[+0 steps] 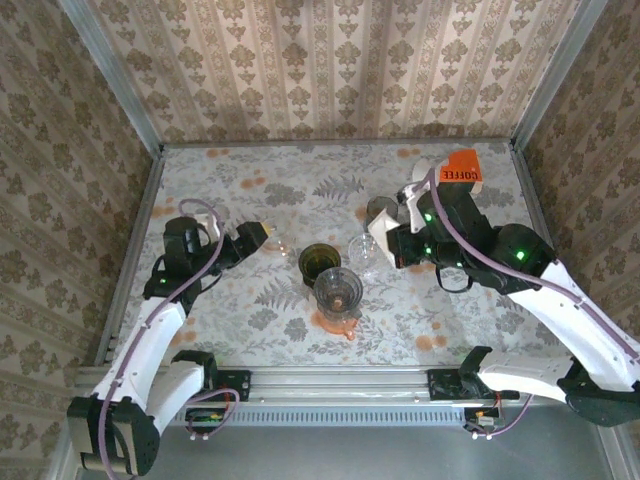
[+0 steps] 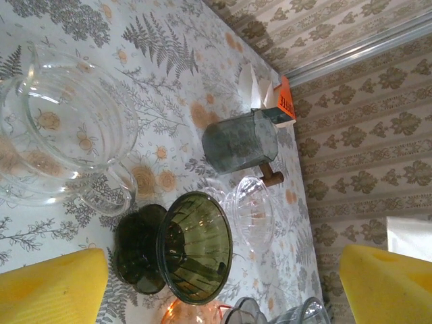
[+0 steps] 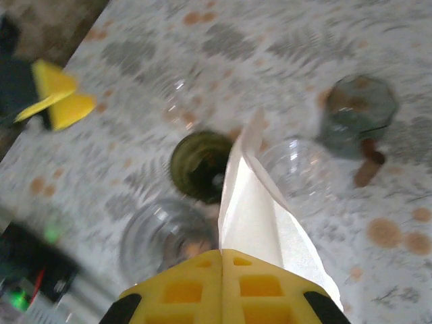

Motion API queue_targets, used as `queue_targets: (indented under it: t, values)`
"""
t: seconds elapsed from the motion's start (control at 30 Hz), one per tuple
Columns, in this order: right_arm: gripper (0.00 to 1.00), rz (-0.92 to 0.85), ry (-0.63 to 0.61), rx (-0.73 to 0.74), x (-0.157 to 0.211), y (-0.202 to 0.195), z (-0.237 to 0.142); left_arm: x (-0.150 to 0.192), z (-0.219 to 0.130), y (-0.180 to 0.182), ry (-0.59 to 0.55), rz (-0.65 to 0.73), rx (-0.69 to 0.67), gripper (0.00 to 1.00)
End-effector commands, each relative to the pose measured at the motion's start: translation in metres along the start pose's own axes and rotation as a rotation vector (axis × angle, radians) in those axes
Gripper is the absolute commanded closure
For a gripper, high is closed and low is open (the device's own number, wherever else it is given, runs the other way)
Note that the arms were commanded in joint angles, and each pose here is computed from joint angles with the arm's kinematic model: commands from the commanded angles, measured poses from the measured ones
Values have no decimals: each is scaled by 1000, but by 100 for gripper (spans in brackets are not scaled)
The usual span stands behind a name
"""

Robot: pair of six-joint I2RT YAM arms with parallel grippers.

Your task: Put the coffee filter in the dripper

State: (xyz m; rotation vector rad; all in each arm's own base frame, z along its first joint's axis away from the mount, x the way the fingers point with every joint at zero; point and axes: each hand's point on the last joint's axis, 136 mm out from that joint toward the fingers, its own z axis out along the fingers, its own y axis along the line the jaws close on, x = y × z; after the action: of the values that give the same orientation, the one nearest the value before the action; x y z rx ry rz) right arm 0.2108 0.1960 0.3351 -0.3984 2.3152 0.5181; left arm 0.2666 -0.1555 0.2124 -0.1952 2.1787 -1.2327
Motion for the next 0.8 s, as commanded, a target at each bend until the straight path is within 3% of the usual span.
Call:
queue_targets:
  t: [0.0, 0.2, 0.5, 0.77]
  values:
    - [100, -57, 179, -84, 35, 26, -5, 9, -1, -4, 29, 41, 3, 10]
    - [100, -107, 296, -101, 52, 50, 16, 16, -1, -10, 51, 59, 7, 10]
    - [100, -128, 426, 7, 58, 49, 43, 22, -2, -13, 70, 68, 20, 10]
    - [100, -175, 470, 107, 58, 39, 35, 28, 3, -15, 90, 72, 45, 11]
